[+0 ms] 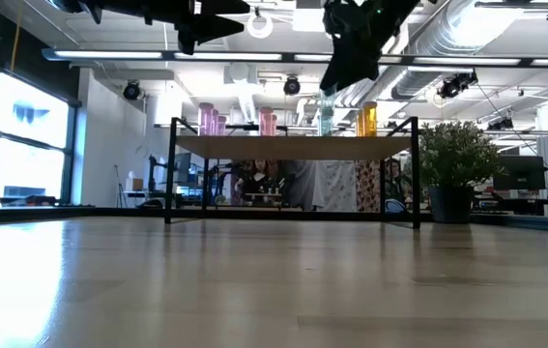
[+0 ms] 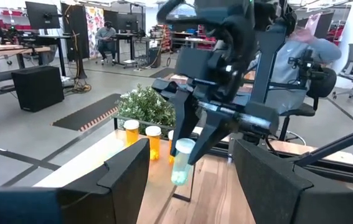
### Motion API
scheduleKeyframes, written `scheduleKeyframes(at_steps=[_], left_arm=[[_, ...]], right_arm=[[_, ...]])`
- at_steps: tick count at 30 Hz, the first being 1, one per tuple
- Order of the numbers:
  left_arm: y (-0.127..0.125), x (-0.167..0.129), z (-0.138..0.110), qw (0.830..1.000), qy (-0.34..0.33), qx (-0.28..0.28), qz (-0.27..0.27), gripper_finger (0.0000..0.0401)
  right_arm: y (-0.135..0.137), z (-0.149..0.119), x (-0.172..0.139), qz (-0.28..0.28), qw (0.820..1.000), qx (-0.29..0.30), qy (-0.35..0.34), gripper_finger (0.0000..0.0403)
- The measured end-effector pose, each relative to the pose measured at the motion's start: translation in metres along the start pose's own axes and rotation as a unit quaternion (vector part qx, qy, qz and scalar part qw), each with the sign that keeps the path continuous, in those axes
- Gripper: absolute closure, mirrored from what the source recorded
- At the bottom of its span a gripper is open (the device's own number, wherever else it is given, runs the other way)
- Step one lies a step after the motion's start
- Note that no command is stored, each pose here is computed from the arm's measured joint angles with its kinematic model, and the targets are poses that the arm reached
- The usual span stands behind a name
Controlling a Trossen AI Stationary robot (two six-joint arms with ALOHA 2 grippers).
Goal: Pick and place medicine bottles onto shelf by color
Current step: Put the blue pill bottle aligned with the other blue pill bottles on the shelf
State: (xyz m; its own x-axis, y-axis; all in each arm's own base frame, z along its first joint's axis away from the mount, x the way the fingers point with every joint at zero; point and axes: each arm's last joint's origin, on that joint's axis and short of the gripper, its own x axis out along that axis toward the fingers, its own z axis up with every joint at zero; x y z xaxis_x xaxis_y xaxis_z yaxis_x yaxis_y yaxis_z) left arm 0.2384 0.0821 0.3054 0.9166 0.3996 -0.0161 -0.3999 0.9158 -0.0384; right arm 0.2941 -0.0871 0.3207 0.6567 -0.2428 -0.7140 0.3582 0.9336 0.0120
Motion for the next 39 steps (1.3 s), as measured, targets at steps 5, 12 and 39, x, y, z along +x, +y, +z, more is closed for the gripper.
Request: scheduleKeyframes(at_steps=[5, 12, 39], left_arm=[[0.000, 0.000, 0.000, 1.000, 0.002, 0.000, 0.000, 0.0178], [0.000, 0.000, -0.001, 1.000, 0.003, 0.000, 0.000, 0.0178], [0.000, 0.000, -0.001, 1.000, 0.003, 0.000, 0.000, 0.0178]], right_arm=[[-0.003, -0.001, 0.009, -0.007, 1.000, 0.004, 0.014, 0.0297], [-0.004, -0.002, 0.017, -0.016, 1.000, 0.000, 0.022, 0.0297], [-0.006, -0.003, 0.025, -0.047, 0.998, -0.019, 0.028, 0.0297]])
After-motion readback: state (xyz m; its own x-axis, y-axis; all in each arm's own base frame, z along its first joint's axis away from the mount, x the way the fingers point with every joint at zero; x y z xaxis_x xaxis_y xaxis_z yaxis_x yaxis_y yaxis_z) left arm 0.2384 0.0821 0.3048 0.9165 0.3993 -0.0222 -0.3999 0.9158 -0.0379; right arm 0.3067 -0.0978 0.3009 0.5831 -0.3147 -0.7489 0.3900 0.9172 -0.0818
